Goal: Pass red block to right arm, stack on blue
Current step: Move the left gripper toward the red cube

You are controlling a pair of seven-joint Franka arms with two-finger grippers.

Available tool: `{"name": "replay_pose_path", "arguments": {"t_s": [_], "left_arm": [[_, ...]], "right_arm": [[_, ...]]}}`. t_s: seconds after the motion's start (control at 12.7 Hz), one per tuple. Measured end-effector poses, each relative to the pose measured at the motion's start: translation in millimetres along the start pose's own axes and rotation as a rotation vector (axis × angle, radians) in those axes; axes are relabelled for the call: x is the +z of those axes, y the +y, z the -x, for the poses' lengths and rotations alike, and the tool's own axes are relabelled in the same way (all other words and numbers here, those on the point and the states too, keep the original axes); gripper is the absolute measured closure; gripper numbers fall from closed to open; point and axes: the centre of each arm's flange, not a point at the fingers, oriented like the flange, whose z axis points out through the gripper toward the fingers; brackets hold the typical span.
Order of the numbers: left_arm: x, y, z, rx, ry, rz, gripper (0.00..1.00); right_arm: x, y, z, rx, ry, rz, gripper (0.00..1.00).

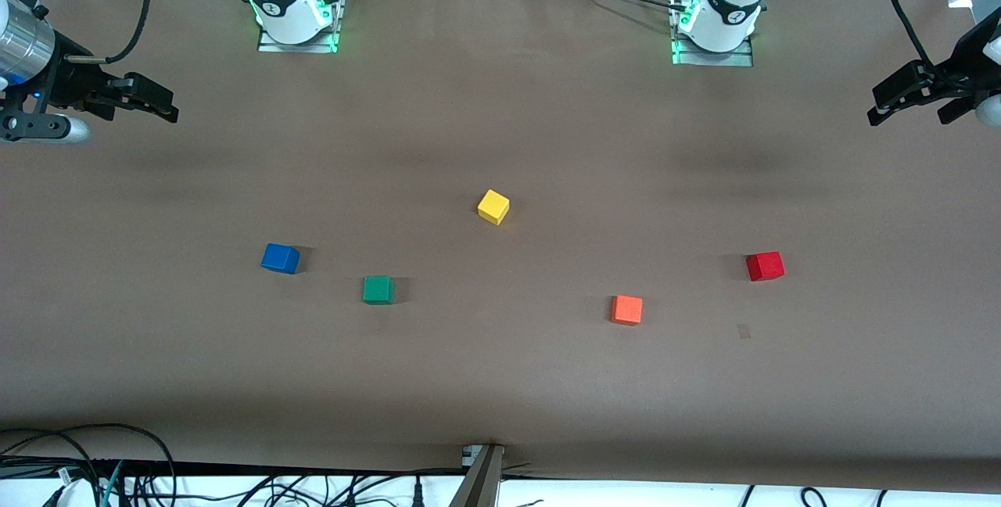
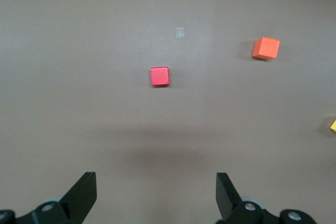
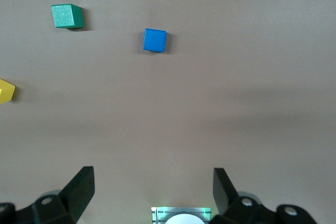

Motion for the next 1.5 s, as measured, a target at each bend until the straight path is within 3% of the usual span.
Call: {"name": "replay_pose_path", "arguments": {"t_s": [0.55,1.26,1.5], "left_arm": [[9,-2,-6,-0.002,-0.015,0.001,0.00],[92,-10,-77,-0.010,-0.100,0.006,0.00],[130,-13,-90,0.008,-0.161,-0.064,0.00]], "right_arm": [[0,0,0,0.000,0.000,0.000,0.00],[0,0,0,0.001,0.000,0.000,0.00],[0,0,0,0.001,0.000,0.000,0.00]]}}
